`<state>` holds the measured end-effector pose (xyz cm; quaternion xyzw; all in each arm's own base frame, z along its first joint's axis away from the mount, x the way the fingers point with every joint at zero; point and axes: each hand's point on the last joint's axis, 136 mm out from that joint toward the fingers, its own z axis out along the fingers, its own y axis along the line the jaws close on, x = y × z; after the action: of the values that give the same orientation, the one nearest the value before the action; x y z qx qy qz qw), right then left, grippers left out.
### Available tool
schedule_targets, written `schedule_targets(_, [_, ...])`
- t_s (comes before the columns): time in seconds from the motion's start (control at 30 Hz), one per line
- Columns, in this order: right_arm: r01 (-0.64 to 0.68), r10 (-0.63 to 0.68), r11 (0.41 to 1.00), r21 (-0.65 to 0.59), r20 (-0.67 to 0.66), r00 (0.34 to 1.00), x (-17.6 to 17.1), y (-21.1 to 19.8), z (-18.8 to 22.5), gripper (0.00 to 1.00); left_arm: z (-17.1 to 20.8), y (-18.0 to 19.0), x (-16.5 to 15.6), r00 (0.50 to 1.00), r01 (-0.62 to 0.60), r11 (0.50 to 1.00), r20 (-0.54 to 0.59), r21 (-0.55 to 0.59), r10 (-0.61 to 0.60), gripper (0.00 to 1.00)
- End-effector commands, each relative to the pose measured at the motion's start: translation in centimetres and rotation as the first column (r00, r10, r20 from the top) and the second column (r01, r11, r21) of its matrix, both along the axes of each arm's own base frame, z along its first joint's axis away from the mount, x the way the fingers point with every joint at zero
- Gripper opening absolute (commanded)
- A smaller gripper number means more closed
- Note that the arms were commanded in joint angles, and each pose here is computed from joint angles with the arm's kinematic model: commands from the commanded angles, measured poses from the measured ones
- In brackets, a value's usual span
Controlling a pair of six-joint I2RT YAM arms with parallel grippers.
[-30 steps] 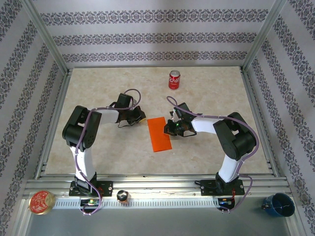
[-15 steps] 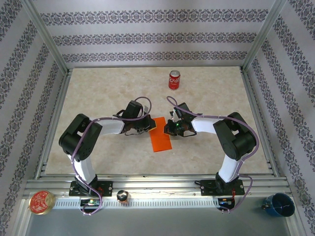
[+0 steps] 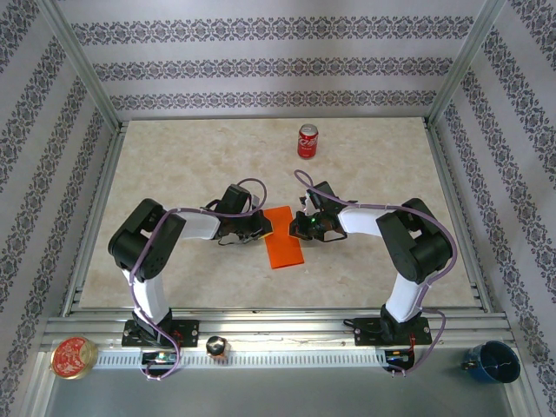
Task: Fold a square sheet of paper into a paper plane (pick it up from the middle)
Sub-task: Fold the paper in half at the center of the table.
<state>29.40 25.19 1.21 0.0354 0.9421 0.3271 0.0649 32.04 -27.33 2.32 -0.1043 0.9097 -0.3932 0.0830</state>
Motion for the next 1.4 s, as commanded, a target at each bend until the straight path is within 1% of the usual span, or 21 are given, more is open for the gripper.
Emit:
schedule_targets(0.0, [0.023, -0.064, 0.975, -0.221, -0.182, 0.981, -4.4, -4.6, -5.2, 0.0, 2.2, 0.2, -0.3, 0.999, 0.018, 1.0, 0.043, -0.013, -0.017, 0.08])
schedule_targets(0.13, [0.026, -0.068, 0.974, -0.223, -0.183, 0.981, -4.4, -4.7, -5.2, 0.0, 3.4, -0.8, -1.1, 0.999, 0.031, 0.995, 0.034, -0.098, -0.028, 0.05])
schedule_targets(0.2, [0.029, -0.071, 0.975, -0.221, -0.183, 0.981, -4.4, -4.6, -5.2, 0.0, 3.6, -1.4, -1.9, 0.998, 0.051, 0.992, 0.028, -0.114, -0.048, 0.02])
schedule_targets(0.4, [0.028, -0.07, 0.975, -0.223, -0.182, 0.981, -4.4, -4.7, -5.2, 0.0, 1.5, -2.1, -4.3, 0.997, 0.073, 0.993, -0.021, -0.091, -0.075, 0.0])
schedule_targets(0.57, [0.03, -0.072, 0.974, -0.225, -0.183, 0.98, -4.5, -4.7, -5.3, 0.0, -1.5, -0.6, -6.2, 0.996, 0.046, 0.999, -0.079, -0.019, -0.047, 0.0])
schedule_targets(0.63, [0.03, -0.073, 0.974, -0.226, -0.183, 0.98, -4.5, -4.8, -5.4, 0.0, -2.0, -0.2, -6.7, 0.995, 0.047, 0.999, -0.086, -0.011, -0.048, 0.0])
schedule_targets(0.87, [0.034, -0.076, 0.974, -0.226, -0.181, 0.981, -4.4, -4.7, -5.3, 0.0, 0.6, -0.8, -6.9, 0.995, 0.096, 0.994, -0.002, -0.055, -0.096, 0.0])
schedule_targets(1.0, [0.034, -0.077, 0.973, -0.227, -0.18, 0.981, -4.4, -4.8, -5.3, 0.0, 2.5, -2.2, -7.4, 0.988, 0.152, 0.985, 0.024, -0.085, -0.151, 0.0])
schedule_targets(1.1, [0.037, -0.079, 0.973, -0.226, -0.18, 0.981, -4.4, -4.7, -5.3, 0.0, 3.2, -3.3, -7.8, 0.984, 0.178, 0.978, 0.033, -0.107, -0.175, 0.0])
schedule_targets(1.17, [0.038, -0.08, 0.973, -0.226, -0.18, 0.98, -4.3, -4.7, -5.3, 0.0, 2.9, -3.8, -8.0, 0.984, 0.179, 0.977, 0.02, -0.113, -0.178, 0.0])
schedule_targets(1.27, [0.041, -0.083, 0.973, -0.225, -0.18, 0.98, -4.3, -4.7, -5.4, 0.0, 1.5, -3.9, -8.7, 0.982, 0.185, 0.978, -0.015, -0.099, -0.188, 0.0])
schedule_targets(1.37, [0.038, -0.081, 0.973, -0.228, -0.183, 0.98, -4.5, -4.8, -5.4, 0.0, 0.5, -4.2, -9.7, 0.981, 0.184, 0.974, -0.043, -0.129, -0.191, 0.0])
